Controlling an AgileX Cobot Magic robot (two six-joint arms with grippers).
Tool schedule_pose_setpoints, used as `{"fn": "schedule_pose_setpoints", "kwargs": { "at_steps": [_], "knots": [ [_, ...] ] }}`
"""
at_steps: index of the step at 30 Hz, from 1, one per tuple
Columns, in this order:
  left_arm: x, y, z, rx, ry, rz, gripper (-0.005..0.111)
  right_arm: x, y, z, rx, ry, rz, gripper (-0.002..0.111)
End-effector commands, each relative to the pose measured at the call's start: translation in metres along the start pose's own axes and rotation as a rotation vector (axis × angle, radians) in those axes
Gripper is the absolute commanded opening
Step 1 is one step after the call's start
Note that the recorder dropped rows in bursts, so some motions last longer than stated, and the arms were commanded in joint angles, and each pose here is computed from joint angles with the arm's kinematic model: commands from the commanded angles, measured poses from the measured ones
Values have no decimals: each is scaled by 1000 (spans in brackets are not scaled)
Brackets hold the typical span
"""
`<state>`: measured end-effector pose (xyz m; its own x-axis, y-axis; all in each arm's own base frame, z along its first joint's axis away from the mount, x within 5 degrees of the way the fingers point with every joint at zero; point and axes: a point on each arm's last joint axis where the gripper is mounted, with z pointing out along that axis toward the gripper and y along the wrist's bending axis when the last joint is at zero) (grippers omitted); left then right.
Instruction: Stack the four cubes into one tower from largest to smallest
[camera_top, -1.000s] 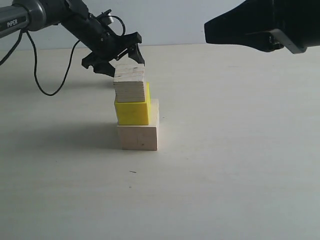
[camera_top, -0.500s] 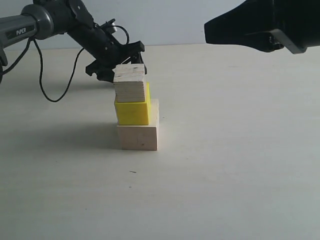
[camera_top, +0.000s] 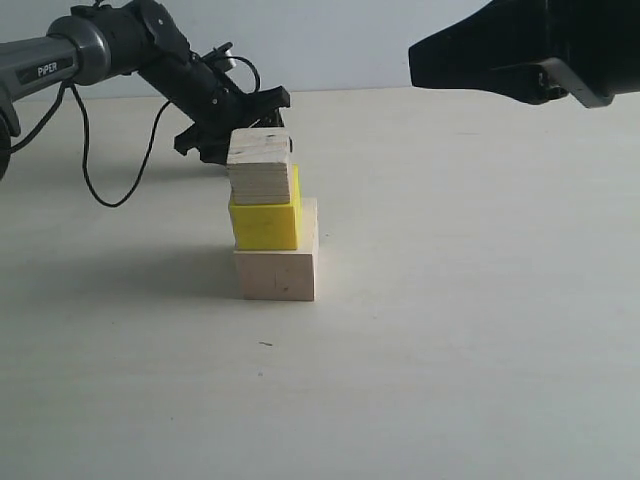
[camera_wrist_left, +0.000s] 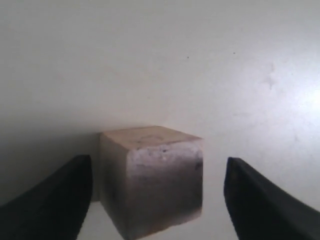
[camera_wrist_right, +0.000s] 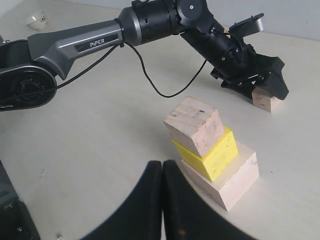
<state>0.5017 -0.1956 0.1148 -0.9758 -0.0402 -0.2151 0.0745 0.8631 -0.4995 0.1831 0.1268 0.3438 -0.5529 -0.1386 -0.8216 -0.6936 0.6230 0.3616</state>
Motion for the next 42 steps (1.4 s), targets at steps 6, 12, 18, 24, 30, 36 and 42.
{"fn": "schedule_pose_setpoints", "kwargs": {
  "at_steps": [6, 12, 18, 24, 30, 36, 42],
  "knots": [
    [-4, -10, -12, 25, -32, 19, 28, 1, -1, -1, 4, -2, 6, 0],
    [-6, -15, -22, 25, -45, 62, 6, 1, 0, -1, 2, 1, 6, 0],
    [-6, -19, -38, -26, -42, 114, 3, 1, 0, -1, 2, 1, 6, 0],
    [-10, -13, -65, -110, -40, 163, 0, 1, 0, -1, 2, 1, 6, 0],
    [-10, 6, -86, -130, 33, 121, 0, 2, 0, -1, -3, 7, 6, 0],
    [-12, 29, -96, -192, 63, 102, 0, 3, 1, -1, -17, 21, 6, 0],
    [-6, 42, -88, -246, 104, 91, 0, 4, 2, -1, -29, 34, 3, 0]
  ]
}}
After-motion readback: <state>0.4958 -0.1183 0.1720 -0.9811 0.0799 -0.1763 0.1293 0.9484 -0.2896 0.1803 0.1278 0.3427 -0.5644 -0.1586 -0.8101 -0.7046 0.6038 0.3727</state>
